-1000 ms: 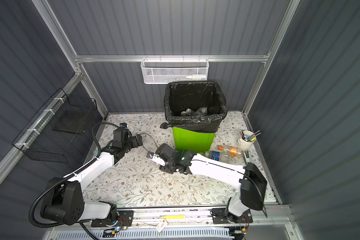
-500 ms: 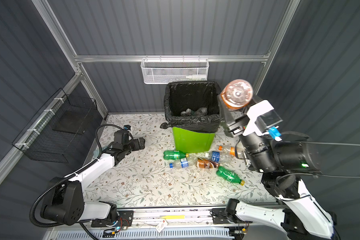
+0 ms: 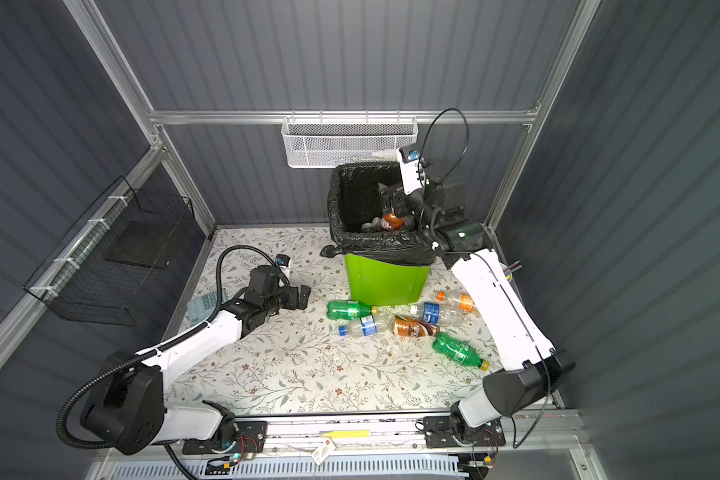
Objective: Throw the plastic bottles in the bin
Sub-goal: 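Drop the brown bottle into the bin while the left arm reaches out, then lower the left gripper onto the green yellow-cap bottle while the right arm withdraws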
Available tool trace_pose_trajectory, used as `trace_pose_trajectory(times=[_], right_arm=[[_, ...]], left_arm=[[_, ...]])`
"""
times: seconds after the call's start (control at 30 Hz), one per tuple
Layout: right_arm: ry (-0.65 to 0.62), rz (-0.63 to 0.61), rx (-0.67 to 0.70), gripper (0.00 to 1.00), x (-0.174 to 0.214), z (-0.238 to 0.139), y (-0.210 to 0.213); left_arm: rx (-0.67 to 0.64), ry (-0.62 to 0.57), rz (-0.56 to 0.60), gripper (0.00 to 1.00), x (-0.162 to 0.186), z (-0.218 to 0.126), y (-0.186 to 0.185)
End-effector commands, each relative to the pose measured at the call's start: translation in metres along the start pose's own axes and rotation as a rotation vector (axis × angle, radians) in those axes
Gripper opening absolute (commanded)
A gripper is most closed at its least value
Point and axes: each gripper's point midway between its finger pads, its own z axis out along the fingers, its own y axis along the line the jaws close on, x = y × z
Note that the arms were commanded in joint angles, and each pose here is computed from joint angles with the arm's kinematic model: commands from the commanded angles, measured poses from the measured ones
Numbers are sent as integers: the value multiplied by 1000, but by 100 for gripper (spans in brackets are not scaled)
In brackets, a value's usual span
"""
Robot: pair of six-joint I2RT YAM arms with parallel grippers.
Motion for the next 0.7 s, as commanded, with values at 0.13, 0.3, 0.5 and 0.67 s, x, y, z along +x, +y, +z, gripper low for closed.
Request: trace_pose_trajectory(times=[0.13, 0.3, 0.5, 0.67], right_arm=[[-409, 107, 187, 99, -94, -158, -49], [-354, 150, 314, 99, -46, -178, -73], [-204, 251, 417, 99, 43, -180, -95], [-99, 351, 494, 99, 104, -186, -112]], left_arm=[[0, -100, 168, 100, -9, -32, -28], [50, -153, 363, 100, -7, -50, -91], [134, -129, 681, 100, 18, -60, -178], [211, -118, 888, 100, 33, -53, -250]])
